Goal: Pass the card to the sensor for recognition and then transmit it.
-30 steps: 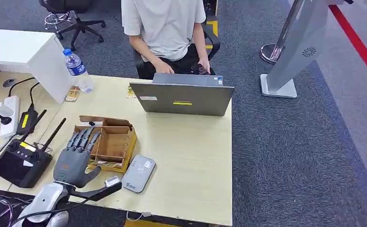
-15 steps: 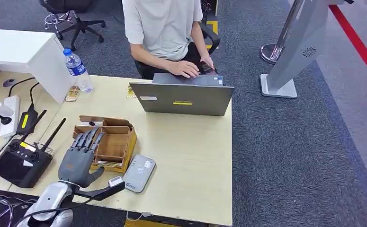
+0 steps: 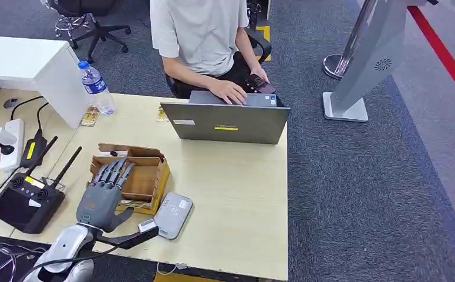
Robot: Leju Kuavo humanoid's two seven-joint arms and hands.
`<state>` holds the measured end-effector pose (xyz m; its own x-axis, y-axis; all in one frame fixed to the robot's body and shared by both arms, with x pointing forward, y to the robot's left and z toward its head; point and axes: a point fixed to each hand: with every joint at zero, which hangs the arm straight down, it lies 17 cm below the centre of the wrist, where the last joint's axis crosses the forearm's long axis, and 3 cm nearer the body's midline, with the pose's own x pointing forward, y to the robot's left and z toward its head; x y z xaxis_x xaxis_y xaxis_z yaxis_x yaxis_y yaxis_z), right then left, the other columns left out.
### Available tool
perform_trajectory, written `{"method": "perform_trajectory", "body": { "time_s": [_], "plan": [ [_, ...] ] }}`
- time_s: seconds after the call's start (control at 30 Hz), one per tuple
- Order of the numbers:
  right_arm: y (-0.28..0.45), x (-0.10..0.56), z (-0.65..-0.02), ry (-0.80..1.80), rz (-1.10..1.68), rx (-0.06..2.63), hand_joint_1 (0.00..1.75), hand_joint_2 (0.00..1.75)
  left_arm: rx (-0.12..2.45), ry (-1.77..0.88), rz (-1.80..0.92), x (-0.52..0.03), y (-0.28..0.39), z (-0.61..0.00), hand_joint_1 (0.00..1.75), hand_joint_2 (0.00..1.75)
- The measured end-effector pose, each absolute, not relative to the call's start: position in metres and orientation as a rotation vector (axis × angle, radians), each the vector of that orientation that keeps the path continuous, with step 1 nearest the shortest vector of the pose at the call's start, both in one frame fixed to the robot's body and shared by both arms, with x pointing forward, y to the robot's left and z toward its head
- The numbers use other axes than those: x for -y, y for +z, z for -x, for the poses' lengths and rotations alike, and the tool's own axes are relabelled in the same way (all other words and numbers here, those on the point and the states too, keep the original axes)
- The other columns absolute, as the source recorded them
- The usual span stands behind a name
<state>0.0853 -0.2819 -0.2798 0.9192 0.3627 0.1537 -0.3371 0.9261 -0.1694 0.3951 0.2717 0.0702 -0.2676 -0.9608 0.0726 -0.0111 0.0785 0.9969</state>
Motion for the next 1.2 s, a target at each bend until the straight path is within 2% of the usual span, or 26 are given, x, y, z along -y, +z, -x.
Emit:
{"method": "perform_trajectory", "body": {
  "time_s": [0.43,0.47,0.5,1.2],
  "plan": [
    [-0.279,0.282,-0.089,0.374,0.143,0.185,0.0,0.0,1.459,-1.347,-1.009,-0.266,0.066,-0.397,0.0,1.75],
    [-0.279,0.282,-0.089,0.374,0.143,0.185,0.0,0.0,1.458,-1.35,-1.005,-0.265,0.065,-0.397,0.12,1.75],
    [-0.279,0.282,-0.089,0.374,0.143,0.185,0.0,0.0,1.456,-1.352,-1.003,-0.265,0.064,-0.396,1.75,1.75],
    [-0.279,0.282,-0.089,0.384,0.142,0.185,0.0,0.0,1.41,-1.373,-0.908,-0.273,0.049,-0.392,1.75,1.75]
  ]
}}
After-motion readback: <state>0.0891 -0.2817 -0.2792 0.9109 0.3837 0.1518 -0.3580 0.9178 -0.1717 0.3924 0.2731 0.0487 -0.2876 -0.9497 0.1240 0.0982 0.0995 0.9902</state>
